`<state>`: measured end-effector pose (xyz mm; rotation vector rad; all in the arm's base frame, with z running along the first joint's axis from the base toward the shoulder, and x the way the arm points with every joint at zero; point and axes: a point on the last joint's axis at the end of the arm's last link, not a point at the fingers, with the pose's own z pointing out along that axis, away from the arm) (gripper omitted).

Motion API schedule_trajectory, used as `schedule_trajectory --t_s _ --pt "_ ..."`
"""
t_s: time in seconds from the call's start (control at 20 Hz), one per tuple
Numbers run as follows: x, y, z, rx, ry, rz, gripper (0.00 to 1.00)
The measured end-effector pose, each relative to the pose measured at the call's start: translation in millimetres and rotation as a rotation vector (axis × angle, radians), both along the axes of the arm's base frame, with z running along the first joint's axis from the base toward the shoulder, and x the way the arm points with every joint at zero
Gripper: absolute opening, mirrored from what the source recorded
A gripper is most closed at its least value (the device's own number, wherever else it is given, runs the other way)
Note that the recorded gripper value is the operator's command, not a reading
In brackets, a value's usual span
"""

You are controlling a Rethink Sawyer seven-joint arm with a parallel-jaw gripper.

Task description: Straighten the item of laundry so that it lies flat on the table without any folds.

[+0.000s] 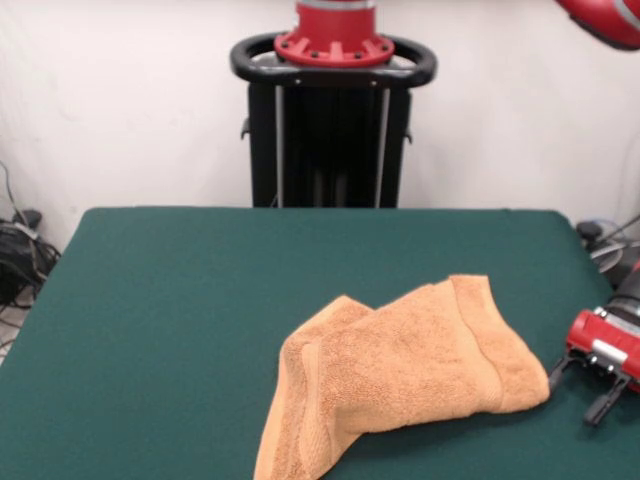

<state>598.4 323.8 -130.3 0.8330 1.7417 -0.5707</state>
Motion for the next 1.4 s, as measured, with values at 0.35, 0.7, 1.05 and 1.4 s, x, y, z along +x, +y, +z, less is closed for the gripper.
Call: schedule_trajectory --t_s 0.35,0.7,1.05,1.4 --pt "1.6 -3.4 -0.9 0.012 -0.003 -0.099 1.00" --pt "8.0 -6.5 -1.2 -0.012 0.008 -0.238 1.00" --pt "22.6 -5.1 -0.5 -0.074 0.011 -0.289 1.00" --pt "33.6 -5.7 -0.2 -0.094 0.011 -0.296 1.00"
